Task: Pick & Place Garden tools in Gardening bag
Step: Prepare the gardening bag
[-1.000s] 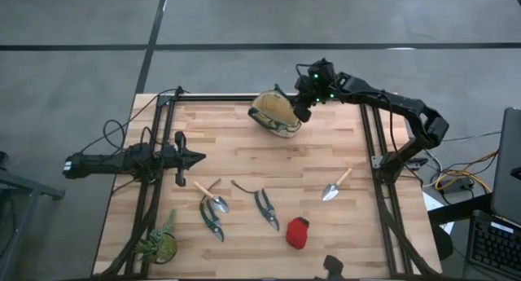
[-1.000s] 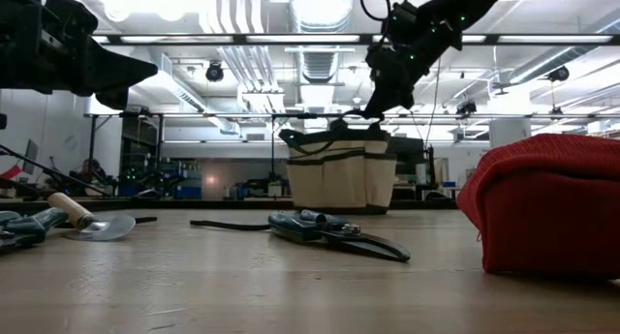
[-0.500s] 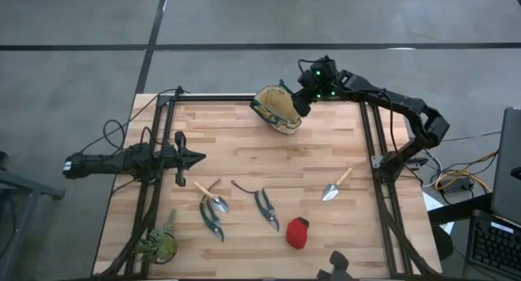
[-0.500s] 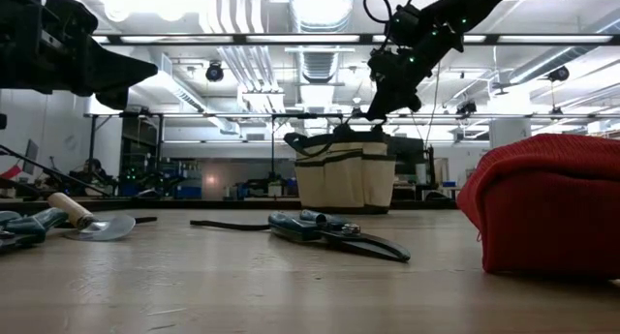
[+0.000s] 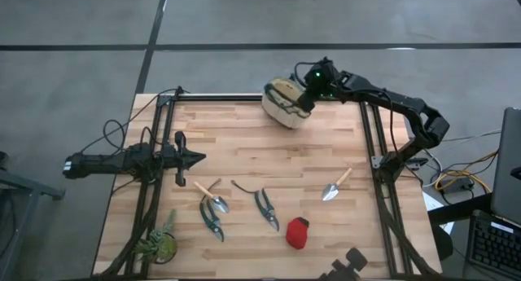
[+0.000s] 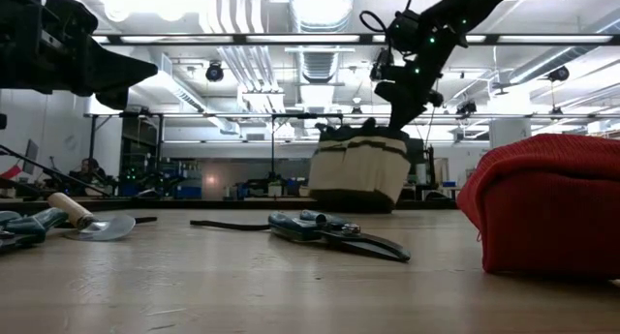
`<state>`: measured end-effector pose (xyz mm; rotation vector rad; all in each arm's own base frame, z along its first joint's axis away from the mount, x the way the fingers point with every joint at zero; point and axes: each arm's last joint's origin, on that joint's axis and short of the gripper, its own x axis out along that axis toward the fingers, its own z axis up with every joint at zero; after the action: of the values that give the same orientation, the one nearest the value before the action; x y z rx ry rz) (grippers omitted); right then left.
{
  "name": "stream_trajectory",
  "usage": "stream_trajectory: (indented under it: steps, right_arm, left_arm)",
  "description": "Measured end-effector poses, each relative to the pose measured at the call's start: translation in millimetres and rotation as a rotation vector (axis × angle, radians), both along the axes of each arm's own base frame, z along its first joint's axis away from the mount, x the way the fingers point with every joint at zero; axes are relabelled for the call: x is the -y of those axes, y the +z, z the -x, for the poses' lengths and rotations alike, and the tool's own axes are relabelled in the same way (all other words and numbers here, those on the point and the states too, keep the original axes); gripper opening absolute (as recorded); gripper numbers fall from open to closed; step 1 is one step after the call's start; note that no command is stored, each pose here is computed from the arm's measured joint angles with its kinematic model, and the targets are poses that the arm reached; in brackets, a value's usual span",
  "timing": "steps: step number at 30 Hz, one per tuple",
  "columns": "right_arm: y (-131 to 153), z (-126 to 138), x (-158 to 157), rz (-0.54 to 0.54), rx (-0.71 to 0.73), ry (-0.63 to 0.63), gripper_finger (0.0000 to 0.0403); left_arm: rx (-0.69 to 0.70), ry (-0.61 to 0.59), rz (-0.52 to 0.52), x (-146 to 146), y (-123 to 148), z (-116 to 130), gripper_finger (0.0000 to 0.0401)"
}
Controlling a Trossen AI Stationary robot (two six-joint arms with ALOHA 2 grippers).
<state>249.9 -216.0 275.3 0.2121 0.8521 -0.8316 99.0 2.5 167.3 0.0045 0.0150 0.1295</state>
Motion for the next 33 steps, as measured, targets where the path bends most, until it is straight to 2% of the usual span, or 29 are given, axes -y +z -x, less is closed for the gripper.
stream_trajectory:
  steps: [5,13,19,22,25,29,33]
  right_arm:
    - [-3,-3,-4,-0.095,0.062,0.121,0.0127]
    - [-1,-1,-4,-0.042,0.01,0.083,0.0203]
    - [12,2,-11,-0.026,0.054,0.109,0.0228]
    - [21,0,-22,-0.03,0.091,0.224,0.0233]
    - [26,-7,-39,-0.009,0.094,0.398,0.0233]
    - [18,-19,-63,0.02,0.034,0.58,0.0227]
    - [2,-30,-77,0.023,-0.03,0.68,0.022]
  left_arm:
    - [0.0,0.0,0.0,0,0,0,0.0014]
    - [0.0,0.0,0.0,0,0,0,0.0014]
    - [0.0,0.0,0.0,0,0,0,0.0014]
    - [0.0,0.0,0.0,0,0,0,0.0014]
    - [0.0,0.0,0.0,0,0,0,0.0014]
    - [0.0,0.0,0.0,0,0,0,0.0014]
    - [0.0,0.0,0.0,0,0,0,0.0014]
